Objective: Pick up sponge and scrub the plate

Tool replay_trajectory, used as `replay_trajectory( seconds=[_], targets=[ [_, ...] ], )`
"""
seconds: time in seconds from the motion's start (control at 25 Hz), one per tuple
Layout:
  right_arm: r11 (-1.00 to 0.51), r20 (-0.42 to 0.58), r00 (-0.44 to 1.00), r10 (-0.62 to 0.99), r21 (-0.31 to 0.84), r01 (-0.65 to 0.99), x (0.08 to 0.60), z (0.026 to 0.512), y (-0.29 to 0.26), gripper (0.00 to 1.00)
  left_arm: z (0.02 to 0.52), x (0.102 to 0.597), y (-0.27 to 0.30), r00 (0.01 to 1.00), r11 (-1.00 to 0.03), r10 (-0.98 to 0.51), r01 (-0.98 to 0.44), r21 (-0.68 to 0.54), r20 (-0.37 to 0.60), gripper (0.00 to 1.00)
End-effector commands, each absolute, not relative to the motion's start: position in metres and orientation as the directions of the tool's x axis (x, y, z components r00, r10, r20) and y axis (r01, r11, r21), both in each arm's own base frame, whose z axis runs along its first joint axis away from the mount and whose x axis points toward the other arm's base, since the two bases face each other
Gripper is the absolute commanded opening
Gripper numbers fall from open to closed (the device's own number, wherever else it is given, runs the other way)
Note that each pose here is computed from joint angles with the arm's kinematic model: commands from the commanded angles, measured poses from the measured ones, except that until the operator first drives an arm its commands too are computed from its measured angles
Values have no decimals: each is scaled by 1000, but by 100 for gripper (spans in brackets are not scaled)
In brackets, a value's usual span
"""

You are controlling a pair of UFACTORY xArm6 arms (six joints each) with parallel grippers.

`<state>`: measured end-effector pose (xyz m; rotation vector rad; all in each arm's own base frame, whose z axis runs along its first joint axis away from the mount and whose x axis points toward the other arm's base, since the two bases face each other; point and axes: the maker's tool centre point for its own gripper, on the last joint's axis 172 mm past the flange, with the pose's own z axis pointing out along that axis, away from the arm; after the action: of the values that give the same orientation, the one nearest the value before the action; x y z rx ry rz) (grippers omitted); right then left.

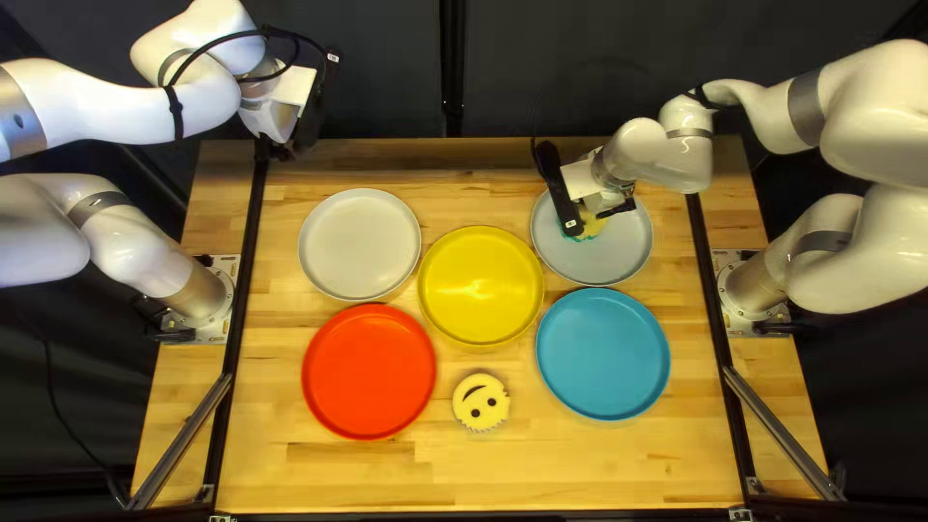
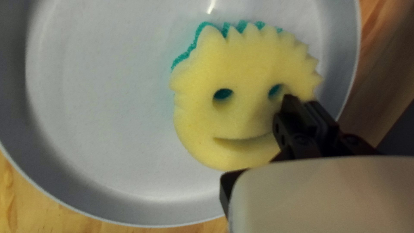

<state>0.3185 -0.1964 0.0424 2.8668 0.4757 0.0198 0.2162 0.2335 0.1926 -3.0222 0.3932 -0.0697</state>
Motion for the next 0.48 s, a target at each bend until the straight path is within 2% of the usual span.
replay_trajectory(
  seconds=[0.04,0.48],
  targets=[
    [-924,-29,950,312,225,310,303,40,-202,0,193,216,233,966,-962,-257,-253,-98,33,100],
    [-935,-60,959,278,211,284,258,40,-203,0,193,216,233,966,-962,-257,-253,-98,33,100]
  ],
)
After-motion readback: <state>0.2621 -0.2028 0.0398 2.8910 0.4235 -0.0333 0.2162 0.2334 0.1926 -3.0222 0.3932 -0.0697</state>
